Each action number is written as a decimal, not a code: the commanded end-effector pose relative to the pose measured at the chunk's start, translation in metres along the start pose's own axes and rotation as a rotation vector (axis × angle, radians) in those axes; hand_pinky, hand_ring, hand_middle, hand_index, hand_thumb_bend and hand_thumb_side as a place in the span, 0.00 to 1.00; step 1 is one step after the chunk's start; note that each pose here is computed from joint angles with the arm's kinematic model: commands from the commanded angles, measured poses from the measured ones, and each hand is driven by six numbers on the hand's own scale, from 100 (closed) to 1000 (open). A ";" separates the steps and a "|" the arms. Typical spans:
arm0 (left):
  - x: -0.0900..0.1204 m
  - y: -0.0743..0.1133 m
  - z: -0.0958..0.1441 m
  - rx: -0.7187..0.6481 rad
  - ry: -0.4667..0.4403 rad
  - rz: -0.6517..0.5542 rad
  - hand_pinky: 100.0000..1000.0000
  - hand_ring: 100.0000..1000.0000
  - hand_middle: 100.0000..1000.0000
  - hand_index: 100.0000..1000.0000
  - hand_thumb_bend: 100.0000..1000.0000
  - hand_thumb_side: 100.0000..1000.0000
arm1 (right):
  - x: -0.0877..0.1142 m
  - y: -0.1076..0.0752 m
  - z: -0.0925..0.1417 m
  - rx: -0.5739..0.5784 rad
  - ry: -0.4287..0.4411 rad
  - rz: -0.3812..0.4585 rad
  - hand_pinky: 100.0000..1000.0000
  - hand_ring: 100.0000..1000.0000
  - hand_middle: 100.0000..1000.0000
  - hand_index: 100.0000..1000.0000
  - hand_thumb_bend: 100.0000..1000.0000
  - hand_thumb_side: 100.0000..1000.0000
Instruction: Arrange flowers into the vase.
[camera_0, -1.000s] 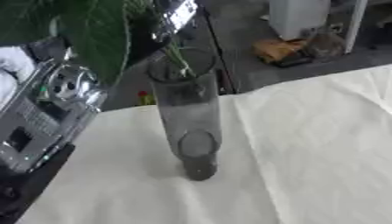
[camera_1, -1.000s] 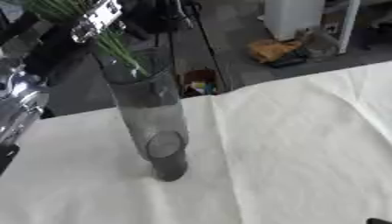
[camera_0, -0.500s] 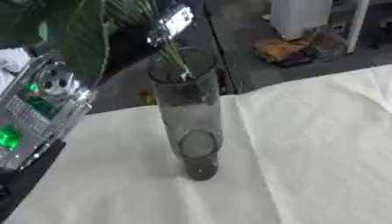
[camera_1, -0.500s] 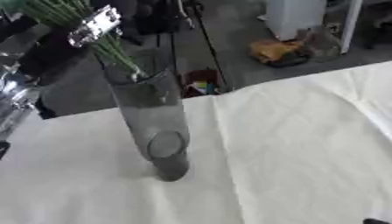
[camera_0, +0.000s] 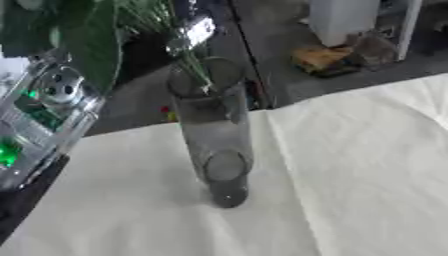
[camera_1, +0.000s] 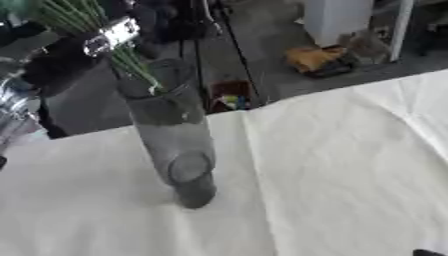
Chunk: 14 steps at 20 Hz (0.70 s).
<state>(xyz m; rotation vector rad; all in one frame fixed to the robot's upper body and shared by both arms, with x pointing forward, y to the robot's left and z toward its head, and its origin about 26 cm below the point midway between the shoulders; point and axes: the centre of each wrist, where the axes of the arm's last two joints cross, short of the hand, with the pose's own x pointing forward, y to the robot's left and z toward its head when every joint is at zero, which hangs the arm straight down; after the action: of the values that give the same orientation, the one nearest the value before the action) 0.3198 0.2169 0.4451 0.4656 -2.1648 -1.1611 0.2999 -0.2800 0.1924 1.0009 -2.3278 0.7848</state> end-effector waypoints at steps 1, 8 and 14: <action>0.006 0.019 0.005 0.004 0.022 -0.063 0.81 0.98 0.92 1.00 0.00 0.86 | 0.004 -0.001 -0.002 0.014 0.019 0.011 0.84 0.98 0.47 0.90 0.00 0.87; 0.004 0.026 0.007 -0.024 0.043 -0.182 0.86 1.00 0.95 1.00 0.00 0.84 | 0.004 -0.001 -0.002 0.013 0.030 0.013 0.84 0.98 0.47 0.90 0.00 0.87; 0.000 0.030 0.008 -0.113 0.051 -0.194 0.89 1.00 0.98 1.00 0.00 0.75 | 0.005 -0.002 -0.002 0.013 0.031 0.014 0.84 0.98 0.47 0.90 0.00 0.87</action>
<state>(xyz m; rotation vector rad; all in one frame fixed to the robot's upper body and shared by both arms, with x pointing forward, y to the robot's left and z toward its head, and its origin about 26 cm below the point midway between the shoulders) 0.3239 0.2283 0.4521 0.5952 -2.0253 -1.3552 0.2987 -0.2797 0.1947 0.9893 -2.3141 0.7984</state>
